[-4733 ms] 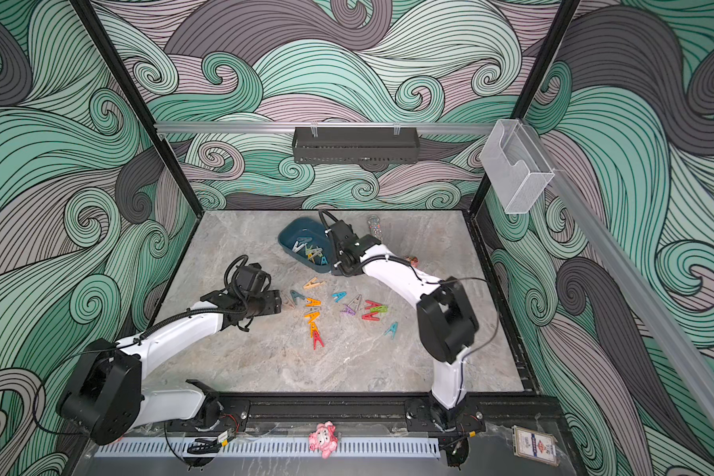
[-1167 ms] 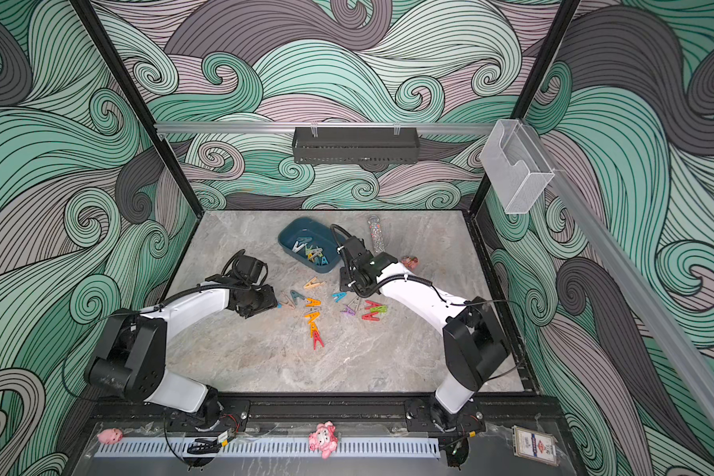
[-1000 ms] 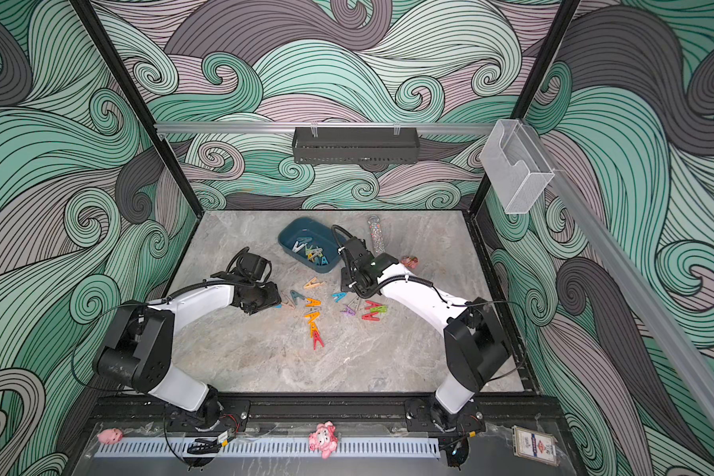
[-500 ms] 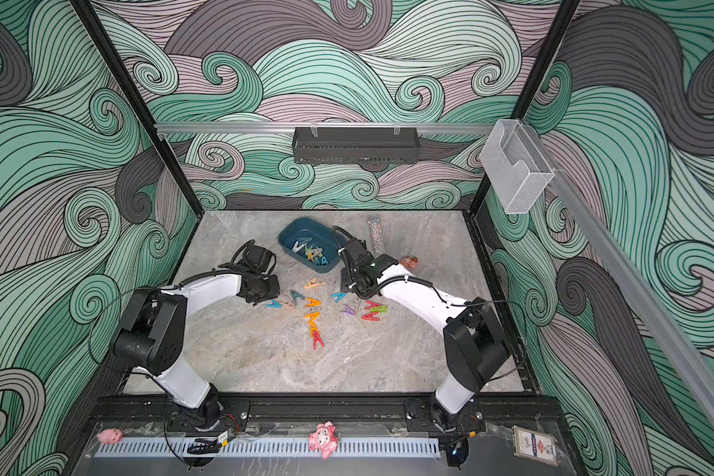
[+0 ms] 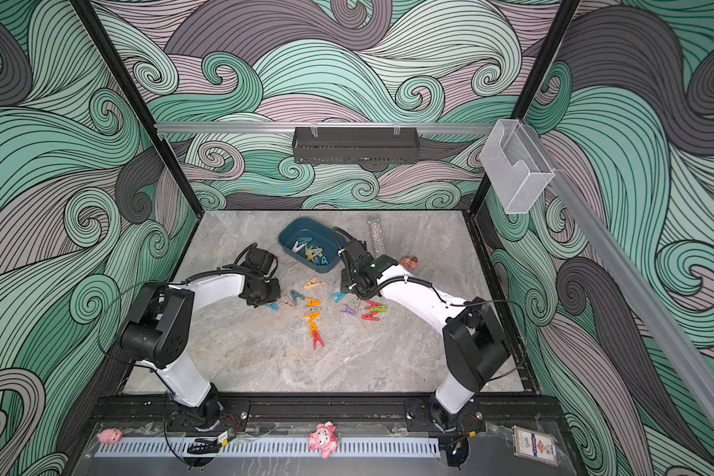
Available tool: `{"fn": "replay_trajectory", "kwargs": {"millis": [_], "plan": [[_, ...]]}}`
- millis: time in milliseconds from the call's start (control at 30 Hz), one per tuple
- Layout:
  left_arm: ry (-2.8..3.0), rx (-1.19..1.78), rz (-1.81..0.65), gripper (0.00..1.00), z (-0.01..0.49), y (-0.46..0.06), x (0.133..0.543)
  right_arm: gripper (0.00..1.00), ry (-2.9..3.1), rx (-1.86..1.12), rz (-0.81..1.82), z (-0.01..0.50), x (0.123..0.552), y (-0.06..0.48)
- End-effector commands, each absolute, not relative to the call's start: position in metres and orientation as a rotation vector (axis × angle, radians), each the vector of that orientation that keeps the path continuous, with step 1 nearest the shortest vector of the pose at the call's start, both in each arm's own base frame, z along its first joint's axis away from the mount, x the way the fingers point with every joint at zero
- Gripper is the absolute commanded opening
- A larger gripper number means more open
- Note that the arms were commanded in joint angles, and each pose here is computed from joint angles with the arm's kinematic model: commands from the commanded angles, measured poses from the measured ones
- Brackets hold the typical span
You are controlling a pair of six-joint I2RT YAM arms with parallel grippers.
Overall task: Put the clothespins into the storage box
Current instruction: Pick up the clothespin from the center of the board.
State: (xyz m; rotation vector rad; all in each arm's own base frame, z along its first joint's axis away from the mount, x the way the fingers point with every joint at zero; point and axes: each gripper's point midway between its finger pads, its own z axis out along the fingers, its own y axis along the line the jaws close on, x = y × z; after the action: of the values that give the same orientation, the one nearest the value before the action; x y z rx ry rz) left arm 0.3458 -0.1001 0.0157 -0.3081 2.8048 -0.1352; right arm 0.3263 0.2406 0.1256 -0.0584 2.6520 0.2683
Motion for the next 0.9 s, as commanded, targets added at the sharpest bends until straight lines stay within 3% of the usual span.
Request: {"fn": "replay_trajectory", "kwargs": {"millis": [0,400,667,867], "plan": [[2.859,-0.293,-0.119,0.17,0.003,-0.101,0.337,0.58,2.629,-0.029,0.26,0.132,0.326,0.238],[2.817,-0.282,-0.164,0.0,0.025,-0.105,0.34,0.58,2.638,-0.029,0.258,0.128,0.327,0.24],[2.753,-0.279,-0.158,0.0,0.058,-0.101,0.351,0.58,2.64,-0.031,0.251,0.127,0.325,0.238],[2.683,-0.228,-0.192,0.0,0.091,-0.112,0.39,0.58,2.642,-0.033,0.23,0.125,0.325,0.234]]}}
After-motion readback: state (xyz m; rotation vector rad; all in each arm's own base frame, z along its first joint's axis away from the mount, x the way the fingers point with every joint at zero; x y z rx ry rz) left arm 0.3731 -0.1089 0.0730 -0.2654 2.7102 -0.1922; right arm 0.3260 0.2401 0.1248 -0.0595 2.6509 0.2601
